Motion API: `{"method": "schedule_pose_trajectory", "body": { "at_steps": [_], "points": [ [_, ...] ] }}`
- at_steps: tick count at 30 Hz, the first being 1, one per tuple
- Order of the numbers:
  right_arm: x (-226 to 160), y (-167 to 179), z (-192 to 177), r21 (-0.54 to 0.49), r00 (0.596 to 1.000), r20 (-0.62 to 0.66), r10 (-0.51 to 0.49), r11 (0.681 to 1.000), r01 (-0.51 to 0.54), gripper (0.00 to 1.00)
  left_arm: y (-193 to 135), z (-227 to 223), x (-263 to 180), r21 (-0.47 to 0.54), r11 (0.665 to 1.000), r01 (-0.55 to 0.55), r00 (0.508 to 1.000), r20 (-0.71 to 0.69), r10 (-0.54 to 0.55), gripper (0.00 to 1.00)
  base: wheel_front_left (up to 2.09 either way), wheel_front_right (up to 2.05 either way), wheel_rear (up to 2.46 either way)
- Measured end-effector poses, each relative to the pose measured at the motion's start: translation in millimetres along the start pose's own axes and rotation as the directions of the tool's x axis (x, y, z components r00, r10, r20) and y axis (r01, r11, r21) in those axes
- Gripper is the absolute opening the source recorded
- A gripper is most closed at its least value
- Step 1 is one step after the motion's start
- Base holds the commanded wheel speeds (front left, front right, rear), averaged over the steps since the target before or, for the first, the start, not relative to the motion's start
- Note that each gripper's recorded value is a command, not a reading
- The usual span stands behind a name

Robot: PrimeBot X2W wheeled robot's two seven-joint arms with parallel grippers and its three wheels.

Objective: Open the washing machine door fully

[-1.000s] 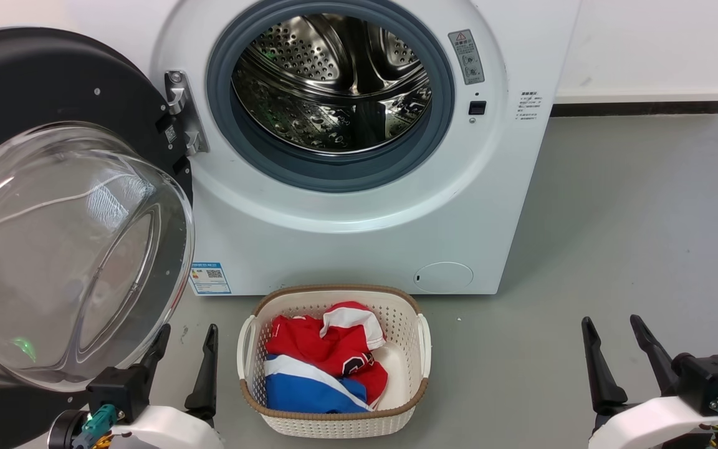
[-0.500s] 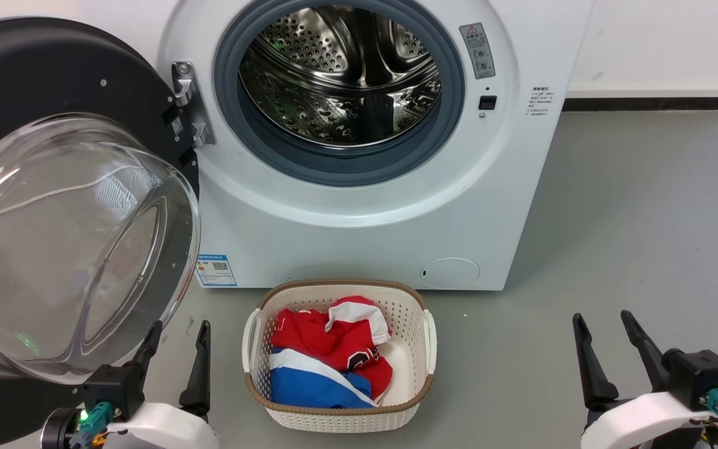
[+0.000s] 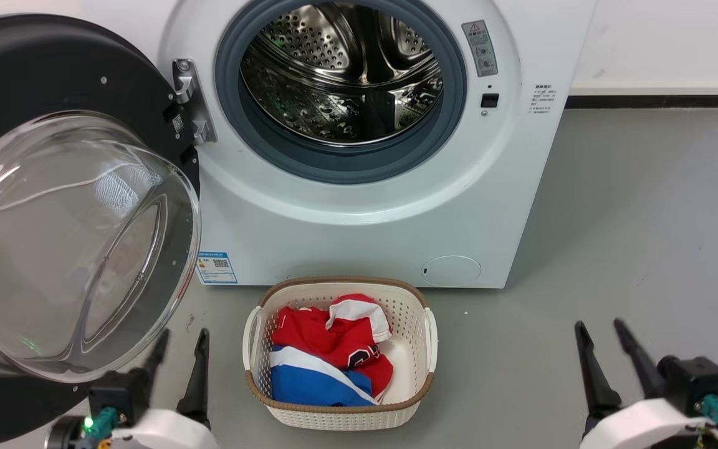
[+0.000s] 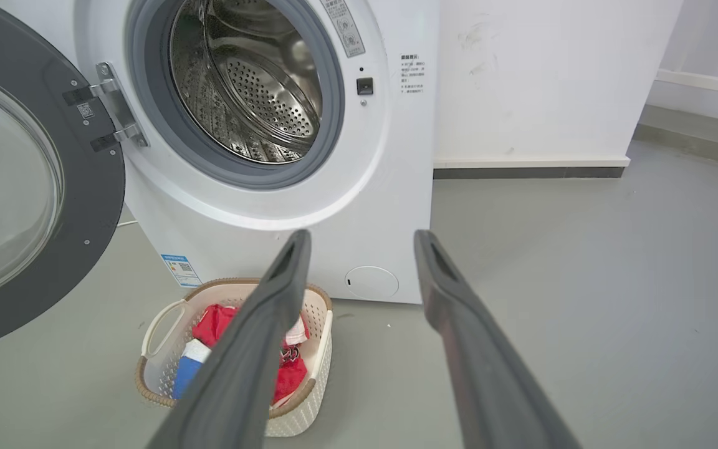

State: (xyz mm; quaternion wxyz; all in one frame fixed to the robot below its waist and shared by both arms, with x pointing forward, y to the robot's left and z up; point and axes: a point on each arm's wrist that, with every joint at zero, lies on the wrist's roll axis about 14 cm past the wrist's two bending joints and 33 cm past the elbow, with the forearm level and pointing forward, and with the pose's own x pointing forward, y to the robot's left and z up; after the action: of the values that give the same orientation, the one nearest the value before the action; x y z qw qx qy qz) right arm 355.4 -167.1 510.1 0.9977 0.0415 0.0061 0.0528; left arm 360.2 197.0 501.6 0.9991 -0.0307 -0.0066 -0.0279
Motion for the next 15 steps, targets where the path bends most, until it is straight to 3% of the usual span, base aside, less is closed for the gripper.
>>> {"method": "schedule_pose_trajectory", "body": {
  "at_steps": [4,15],
  "points": [
    [-7,-2,-18,0.031,0.998,-0.057,-0.01,0.999,0.012,0.0,-3,-20,-8,-0.039,0.999,-0.013,0.998,-0.063,0.011,0.0,0.0,0.0,0.0],
    [-5,-8,-20,0.24,0.998,-0.061,-0.032,0.97,0.046,0.0,4,-24,-5,-0.245,0.966,-0.078,0.993,-0.106,0.053,0.0,0.0,0.0,0.0]
  ]
}}
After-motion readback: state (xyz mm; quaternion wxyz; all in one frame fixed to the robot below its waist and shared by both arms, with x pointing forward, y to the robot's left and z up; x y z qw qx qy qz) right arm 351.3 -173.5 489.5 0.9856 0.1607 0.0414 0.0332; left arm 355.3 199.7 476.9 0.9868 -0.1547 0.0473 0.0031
